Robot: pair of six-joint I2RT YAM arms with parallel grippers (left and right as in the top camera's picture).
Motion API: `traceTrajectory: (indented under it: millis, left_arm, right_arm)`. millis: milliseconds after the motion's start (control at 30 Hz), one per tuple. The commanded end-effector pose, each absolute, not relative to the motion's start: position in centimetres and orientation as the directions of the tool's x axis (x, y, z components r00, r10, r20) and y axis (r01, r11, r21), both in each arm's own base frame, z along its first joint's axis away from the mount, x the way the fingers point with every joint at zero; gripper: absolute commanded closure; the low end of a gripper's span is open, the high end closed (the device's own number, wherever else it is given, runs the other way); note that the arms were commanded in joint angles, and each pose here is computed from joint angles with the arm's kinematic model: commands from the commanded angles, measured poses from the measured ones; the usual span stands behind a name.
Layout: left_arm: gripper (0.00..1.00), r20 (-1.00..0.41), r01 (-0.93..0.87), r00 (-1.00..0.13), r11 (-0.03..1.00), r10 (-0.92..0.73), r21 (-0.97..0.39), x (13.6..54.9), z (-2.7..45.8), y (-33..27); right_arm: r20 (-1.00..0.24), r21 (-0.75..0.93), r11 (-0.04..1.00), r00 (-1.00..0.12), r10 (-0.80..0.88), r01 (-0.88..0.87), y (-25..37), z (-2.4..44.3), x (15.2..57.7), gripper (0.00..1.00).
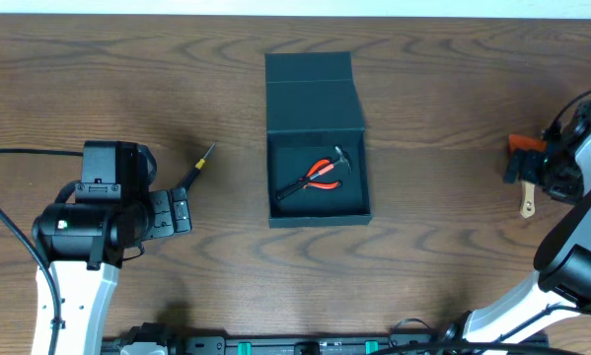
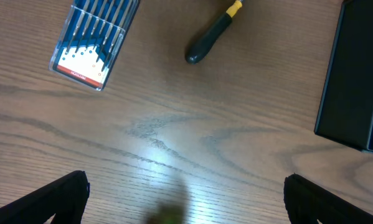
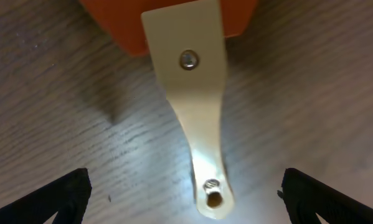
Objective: Pack container
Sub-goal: 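Move the right gripper to the orange scraper and lower onto its handle, then close the right gripper on the scraper handle and lift it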
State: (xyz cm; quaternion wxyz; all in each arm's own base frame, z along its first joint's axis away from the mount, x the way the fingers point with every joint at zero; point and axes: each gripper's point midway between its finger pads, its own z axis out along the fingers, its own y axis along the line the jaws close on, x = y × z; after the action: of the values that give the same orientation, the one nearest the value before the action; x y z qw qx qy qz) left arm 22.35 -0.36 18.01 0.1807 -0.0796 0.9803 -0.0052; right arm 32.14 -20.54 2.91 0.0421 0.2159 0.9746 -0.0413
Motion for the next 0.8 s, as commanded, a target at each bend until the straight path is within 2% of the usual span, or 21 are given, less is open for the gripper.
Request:
traceTrajectory:
  millis: [0,333,767]
  left_arm:
    - [0.02,-0.375,-0.156,-0.914,0.987,-0.156,-0.031,22.5,18.7,-0.1]
    - [0.02,-0.375,-0.156,-0.914,0.987,-0.156,-0.031,22.5,18.7,-0.1]
    - [0.02,-0.375,-0.156,-0.914,0.987,-0.156,-0.031,22.5,18.7,-0.1]
  right_arm:
    - [-0.119,-0.003,0.914,-0.908,0.402,0.405,-19.8,2.4,32.7,0.02]
    - [-0.152,0.012,0.916,-0.904,0.399,0.402,-20.3,2.1,33.2,0.03]
    - [-0.069,0.025,0.904,-0.902,0.427,0.426,-20.7,-1.4,32.0,0.08]
